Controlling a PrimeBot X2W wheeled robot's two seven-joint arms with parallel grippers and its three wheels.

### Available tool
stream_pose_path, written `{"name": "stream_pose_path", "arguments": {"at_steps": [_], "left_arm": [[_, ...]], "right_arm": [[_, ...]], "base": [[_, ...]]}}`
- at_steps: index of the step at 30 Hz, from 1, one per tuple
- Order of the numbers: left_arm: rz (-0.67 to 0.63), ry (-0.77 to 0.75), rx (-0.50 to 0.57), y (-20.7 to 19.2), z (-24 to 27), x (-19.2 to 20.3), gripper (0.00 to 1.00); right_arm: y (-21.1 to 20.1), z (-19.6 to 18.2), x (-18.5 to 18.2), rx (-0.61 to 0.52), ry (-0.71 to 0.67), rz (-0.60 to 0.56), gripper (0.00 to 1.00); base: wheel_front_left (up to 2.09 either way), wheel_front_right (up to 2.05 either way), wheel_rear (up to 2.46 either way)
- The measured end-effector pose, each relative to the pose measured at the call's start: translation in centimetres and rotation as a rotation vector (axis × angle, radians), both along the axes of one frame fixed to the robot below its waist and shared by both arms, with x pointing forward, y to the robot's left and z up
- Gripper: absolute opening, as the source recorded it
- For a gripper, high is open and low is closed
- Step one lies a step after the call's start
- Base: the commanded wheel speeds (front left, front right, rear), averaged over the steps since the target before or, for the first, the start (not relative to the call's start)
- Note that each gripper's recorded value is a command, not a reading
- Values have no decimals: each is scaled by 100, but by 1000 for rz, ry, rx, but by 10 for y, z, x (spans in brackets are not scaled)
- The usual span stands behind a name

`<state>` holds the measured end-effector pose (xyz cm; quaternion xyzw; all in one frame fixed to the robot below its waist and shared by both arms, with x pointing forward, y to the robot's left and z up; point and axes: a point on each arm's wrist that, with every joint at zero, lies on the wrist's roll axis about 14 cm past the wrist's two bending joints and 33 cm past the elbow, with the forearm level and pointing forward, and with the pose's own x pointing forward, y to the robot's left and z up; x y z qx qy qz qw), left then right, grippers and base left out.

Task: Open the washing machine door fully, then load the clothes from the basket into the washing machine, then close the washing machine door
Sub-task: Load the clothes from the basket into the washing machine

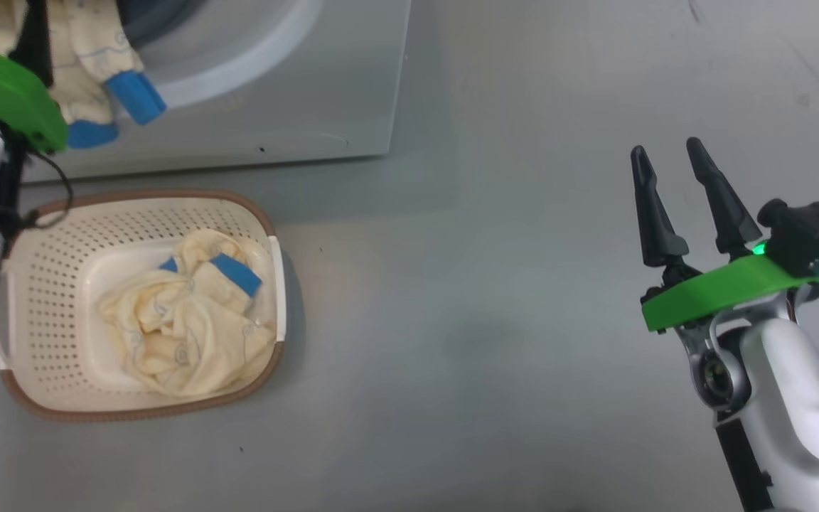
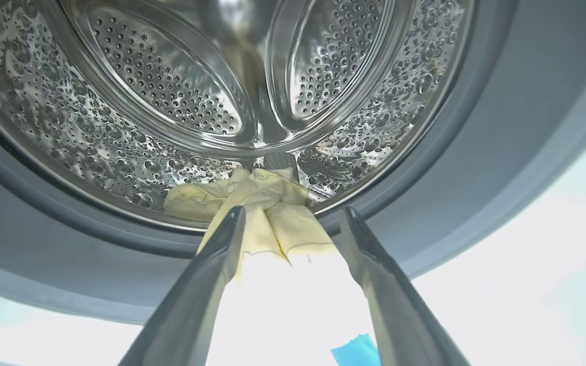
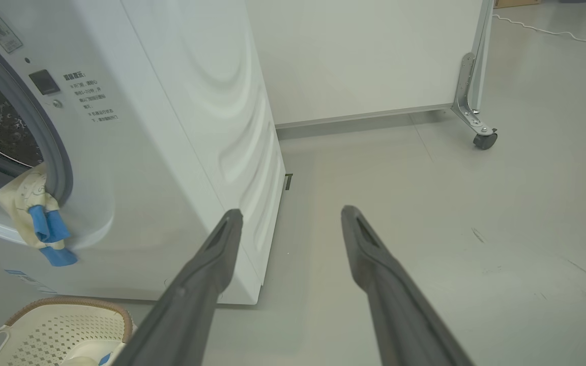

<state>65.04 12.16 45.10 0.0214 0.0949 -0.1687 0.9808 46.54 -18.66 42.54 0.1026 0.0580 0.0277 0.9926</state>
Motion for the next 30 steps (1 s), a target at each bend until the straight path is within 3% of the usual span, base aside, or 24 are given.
{"name": "stream_pose_path", "arguments": {"at_steps": [5,10,17,23,30], "left_arm": [[-25,10,23,3,4,-43,100],[-14,0,-19,12,17,-97,100],[95,-87,-100,33,43,-167,100],[128,-76,-121,32,29,-237,100],[169,-147,-149,32,45,-271,100]], "right_arm": [[6,17,-16,9,-15,14,100],[12,43,-36,20,-58,29,100],[21,75,-61,33,-123,50,100],[25,87,-84,54,-145,49,100],[32,105,-93,65,-193,65,100]], "base": [[0,0,0],[0,0,0],[0,0,0],[0,0,0],[0,0,0]]}}
